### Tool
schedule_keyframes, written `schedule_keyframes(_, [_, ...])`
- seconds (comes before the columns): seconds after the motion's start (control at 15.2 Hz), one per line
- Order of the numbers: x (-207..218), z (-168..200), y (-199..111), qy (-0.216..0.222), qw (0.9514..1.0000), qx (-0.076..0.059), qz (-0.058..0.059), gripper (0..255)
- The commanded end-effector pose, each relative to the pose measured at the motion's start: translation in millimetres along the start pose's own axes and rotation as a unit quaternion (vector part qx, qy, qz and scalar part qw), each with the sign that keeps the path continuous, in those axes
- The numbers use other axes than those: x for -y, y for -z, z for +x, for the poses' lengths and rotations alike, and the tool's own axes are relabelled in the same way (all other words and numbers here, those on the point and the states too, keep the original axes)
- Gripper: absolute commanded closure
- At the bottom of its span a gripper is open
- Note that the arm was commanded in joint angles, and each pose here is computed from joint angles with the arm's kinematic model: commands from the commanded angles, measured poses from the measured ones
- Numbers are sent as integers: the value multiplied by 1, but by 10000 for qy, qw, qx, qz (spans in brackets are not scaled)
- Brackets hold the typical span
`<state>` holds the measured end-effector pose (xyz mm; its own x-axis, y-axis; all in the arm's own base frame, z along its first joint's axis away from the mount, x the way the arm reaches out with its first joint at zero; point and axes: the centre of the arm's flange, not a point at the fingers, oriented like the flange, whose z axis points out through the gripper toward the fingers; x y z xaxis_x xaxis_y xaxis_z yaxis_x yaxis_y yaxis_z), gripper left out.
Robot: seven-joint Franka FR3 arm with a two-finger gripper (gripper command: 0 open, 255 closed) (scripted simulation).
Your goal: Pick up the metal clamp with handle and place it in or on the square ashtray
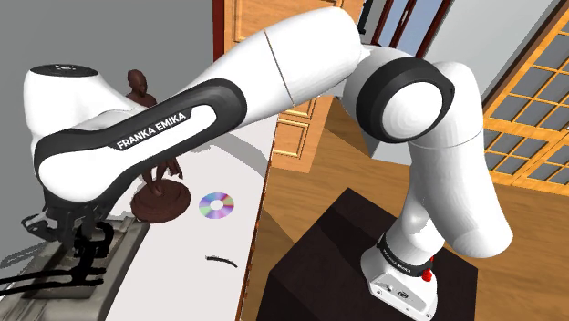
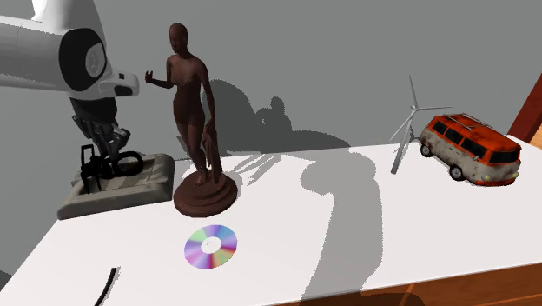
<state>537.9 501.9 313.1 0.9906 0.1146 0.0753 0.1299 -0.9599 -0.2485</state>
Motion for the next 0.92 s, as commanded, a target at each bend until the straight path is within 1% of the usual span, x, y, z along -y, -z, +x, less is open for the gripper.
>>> schedule_keyframes(0.0, [0,-6,-11,13,9999,110,-50,255])
schedule_keyframes(0.2, [0,-6,-11,13,9999,110,-50,255])
schedule_keyframes(0.26, [-2,-6,-11,14,9999,110,-50,0])
schedule_keyframes(0.59, [0,-6,-11,13,9999,110,-50,0])
schedule_keyframes(0.86, [1,-5,39,13,9999,110,-50,0])
